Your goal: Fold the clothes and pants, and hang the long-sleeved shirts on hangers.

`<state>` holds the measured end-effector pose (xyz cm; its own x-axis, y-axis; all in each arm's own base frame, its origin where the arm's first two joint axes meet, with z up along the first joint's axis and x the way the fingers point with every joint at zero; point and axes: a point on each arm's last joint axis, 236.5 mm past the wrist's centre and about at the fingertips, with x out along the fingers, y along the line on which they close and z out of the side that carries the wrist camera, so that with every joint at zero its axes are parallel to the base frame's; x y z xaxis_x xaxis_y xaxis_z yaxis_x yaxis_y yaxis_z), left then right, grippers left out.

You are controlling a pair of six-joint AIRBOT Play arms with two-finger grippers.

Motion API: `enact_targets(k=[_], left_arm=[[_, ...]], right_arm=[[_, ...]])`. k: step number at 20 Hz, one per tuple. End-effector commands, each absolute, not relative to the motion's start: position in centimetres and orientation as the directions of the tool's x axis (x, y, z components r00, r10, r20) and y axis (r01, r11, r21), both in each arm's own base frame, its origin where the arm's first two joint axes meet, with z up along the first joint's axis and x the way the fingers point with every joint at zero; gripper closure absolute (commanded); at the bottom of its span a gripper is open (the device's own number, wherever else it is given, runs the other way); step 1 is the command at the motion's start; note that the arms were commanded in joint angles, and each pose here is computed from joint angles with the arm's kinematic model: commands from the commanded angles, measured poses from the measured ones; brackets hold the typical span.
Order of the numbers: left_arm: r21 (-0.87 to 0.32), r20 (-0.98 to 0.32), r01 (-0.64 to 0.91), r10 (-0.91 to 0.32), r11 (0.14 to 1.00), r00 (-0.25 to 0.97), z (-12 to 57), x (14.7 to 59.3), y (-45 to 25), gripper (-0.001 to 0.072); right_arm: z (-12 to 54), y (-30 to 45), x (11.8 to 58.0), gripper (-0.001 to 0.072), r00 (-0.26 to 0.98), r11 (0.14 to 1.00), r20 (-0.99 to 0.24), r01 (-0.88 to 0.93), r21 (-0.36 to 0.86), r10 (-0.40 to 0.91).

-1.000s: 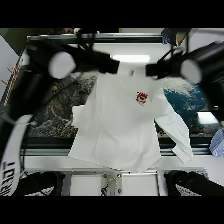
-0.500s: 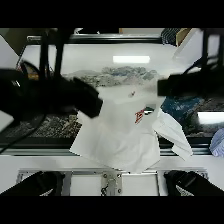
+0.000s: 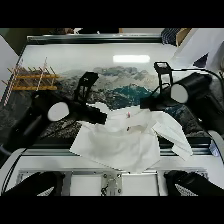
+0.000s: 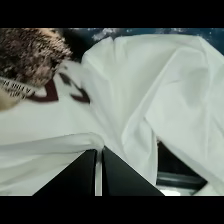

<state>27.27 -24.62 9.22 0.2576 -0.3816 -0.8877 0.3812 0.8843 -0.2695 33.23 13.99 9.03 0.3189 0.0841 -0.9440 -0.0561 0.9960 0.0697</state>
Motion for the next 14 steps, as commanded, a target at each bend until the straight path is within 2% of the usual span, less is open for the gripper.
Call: enact_targets(k=[1,4,5,7,8,10,12,14], left_arm=[[-0.417,-0.873,0.268,-0.465,0.868,0.146,3.6,28.6,-27.0,0.0692],[-0.39,-0.91,0.28,-0.414,0.877,0.03,-1.2,26.3,-28.5,0.0692],[-0.382,-0.917,0.288,-0.4,0.878,0.004,-2.1,25.6,-28.8,0.0692],[-0.371,-0.922,0.312,-0.387,0.875,-0.01,-2.7,25.2,-29.2,0.0692],[-0.372,-0.921,0.316,-0.39,0.873,-0.005,-2.5,25.2,-29.2,0.0692],[-0.377,-0.915,0.313,-0.402,0.872,0.017,-1.7,25.7,-28.9,0.0692],[-0.381,-0.908,0.326,-0.417,0.865,0.046,-0.5,26.0,-28.6,0.0692],[-0.347,-0.91,0.356,-0.403,0.868,0.094,0.5,26.5,-27.9,0.0692]], right_arm=[[2.7,11.9,39.1,0.069,0.312,0.999,-0.949,-0.01,0.038,0.039],[-2.0,11.7,39.3,0.068,0.209,1.0,-0.978,-0.018,0.002,0.006],[-2.9,11.7,39.3,0.0607,0.189,0.999,-0.982,-0.037,-0.009,-0.001],[-3.0,11.7,39.3,0.0074,0.189,0.995,-0.982,-0.094,-0.02,-0.002],[-2.3,11.7,39.4,0.0016,0.204,0.994,-0.979,-0.111,-0.021,0.002],[0.4,11.8,39.5,0.0027,0.259,0.994,-0.966,-0.112,-0.01,0.02],[3.8,12.5,38.7,0.0137,0.319,0.992,-0.947,-0.122,0.01,0.049],[6.2,13.5,37.4,0.0137,0.352,0.994,-0.933,-0.104,0.036,0.071]])
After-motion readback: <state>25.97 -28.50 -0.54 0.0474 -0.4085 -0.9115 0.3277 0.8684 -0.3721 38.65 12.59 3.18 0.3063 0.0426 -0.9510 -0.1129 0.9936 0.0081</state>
